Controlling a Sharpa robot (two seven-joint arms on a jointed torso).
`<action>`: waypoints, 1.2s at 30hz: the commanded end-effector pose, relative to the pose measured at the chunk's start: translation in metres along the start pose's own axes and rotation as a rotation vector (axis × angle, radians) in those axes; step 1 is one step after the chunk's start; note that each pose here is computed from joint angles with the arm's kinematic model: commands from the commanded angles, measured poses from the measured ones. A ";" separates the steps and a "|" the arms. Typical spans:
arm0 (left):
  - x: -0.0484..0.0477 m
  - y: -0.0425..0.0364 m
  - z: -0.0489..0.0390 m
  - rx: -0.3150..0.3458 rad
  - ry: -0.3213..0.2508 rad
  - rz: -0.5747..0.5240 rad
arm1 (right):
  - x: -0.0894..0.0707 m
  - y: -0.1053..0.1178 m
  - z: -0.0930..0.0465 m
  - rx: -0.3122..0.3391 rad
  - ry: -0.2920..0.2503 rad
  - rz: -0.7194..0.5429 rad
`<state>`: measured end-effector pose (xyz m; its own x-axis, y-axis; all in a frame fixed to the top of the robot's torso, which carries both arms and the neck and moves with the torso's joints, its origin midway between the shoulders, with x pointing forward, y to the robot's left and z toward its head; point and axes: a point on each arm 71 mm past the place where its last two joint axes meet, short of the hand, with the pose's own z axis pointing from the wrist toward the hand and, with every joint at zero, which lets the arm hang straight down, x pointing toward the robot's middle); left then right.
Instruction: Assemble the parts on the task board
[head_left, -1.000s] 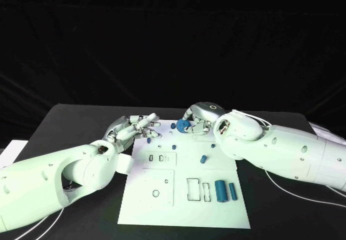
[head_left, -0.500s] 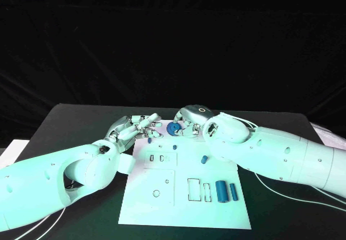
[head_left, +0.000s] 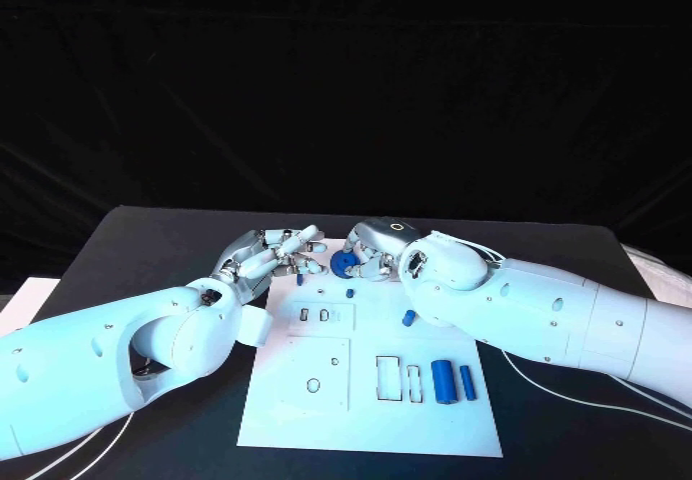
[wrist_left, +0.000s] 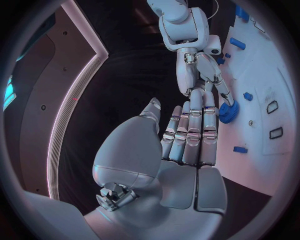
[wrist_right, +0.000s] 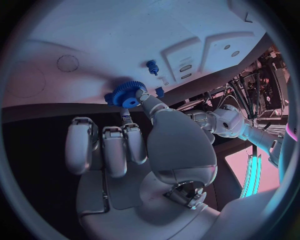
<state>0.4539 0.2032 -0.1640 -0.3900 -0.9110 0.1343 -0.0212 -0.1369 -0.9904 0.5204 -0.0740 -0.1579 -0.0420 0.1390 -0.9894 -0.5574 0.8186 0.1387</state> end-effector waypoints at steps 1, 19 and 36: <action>0.0024 -0.0015 0.0001 0.014 0.023 -0.010 | 0.003 0.002 0.000 -0.013 0.011 -0.012; 0.0020 -0.0012 0.0005 0.011 0.022 -0.009 | 0.003 0.000 0.003 0.013 -0.013 -0.011; 0.0001 -0.0013 0.0000 0.011 0.018 -0.007 | -0.011 -0.016 -0.023 -0.006 -0.110 0.078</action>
<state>0.4543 0.2046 -0.1642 -0.3877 -0.9120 0.1337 -0.0221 -0.1358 -0.9905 0.5128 -0.0967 -0.1561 -0.0228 0.1801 -0.9834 -0.5483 0.8203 0.1629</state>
